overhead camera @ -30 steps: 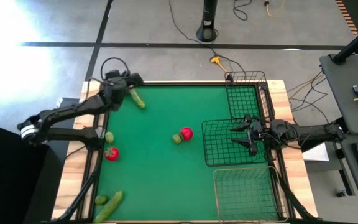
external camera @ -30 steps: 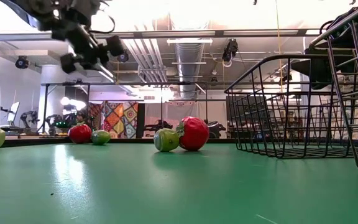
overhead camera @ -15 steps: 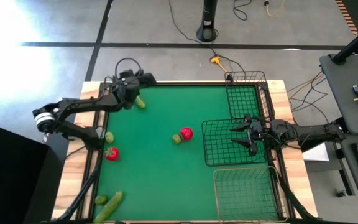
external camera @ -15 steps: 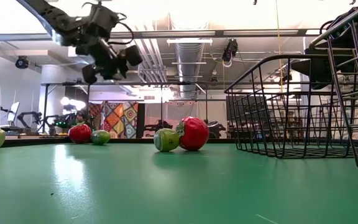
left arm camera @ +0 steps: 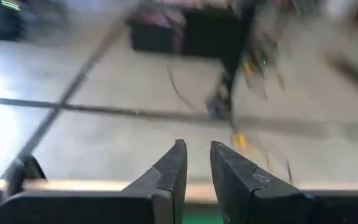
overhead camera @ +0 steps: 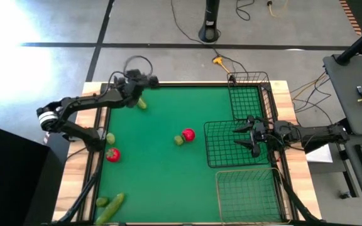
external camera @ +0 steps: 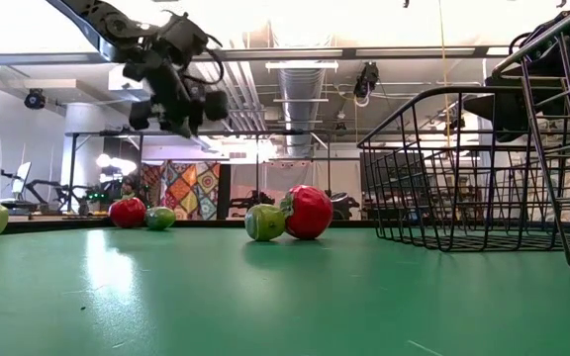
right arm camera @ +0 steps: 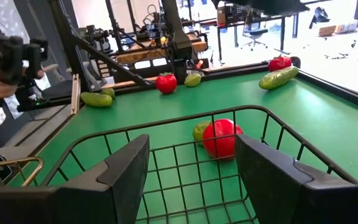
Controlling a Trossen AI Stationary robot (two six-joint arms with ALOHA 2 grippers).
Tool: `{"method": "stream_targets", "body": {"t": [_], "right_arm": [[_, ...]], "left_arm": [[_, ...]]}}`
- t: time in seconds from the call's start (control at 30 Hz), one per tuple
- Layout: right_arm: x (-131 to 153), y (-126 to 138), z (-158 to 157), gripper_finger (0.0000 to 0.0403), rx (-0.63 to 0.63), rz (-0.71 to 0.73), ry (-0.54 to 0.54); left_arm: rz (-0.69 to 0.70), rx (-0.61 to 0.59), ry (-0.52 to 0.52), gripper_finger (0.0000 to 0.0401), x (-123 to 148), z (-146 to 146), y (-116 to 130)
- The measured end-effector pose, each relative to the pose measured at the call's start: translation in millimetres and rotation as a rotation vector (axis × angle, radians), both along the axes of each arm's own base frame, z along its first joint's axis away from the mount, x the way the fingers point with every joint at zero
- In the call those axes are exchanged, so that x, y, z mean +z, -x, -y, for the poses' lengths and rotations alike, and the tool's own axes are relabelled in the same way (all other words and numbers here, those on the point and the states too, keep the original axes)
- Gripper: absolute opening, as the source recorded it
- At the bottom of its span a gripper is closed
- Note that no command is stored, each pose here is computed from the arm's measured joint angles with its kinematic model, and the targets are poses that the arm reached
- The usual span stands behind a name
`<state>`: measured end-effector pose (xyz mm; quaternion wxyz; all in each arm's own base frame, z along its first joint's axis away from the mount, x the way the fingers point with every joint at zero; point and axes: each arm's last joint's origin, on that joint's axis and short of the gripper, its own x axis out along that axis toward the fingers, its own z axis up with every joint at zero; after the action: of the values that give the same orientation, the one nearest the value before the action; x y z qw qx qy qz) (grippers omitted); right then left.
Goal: Sort produce into baskets
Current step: Put the top cucumber into the top black wire basket
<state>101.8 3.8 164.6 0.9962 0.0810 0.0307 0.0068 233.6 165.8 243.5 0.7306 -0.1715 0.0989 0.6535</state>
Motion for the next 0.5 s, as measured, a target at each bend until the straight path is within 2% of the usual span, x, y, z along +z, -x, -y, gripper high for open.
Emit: {"method": "stream_targets", "body": {"t": [0.1, 0.23, 0.5], "right_arm": [[-0.1, 0.0, 0.0, 0.0228, 0.0, 0.0, 0.0], [-0.1, 0.0, 0.0, 0.0228, 0.0, 0.0, 0.0], [-0.1, 0.0, 0.0, 0.0228, 0.0, 0.0, 0.0]], "left_arm": [[-0.19, -0.125, 0.046, 0.0056, -5.4, 2.7, 1.0], [-0.219, -0.213, 0.139, 0.0056, -13.5, 8.5, 1.3], [-0.261, -0.117, 0.313, 0.0077, -36.7, 15.8, 10.2]]}}
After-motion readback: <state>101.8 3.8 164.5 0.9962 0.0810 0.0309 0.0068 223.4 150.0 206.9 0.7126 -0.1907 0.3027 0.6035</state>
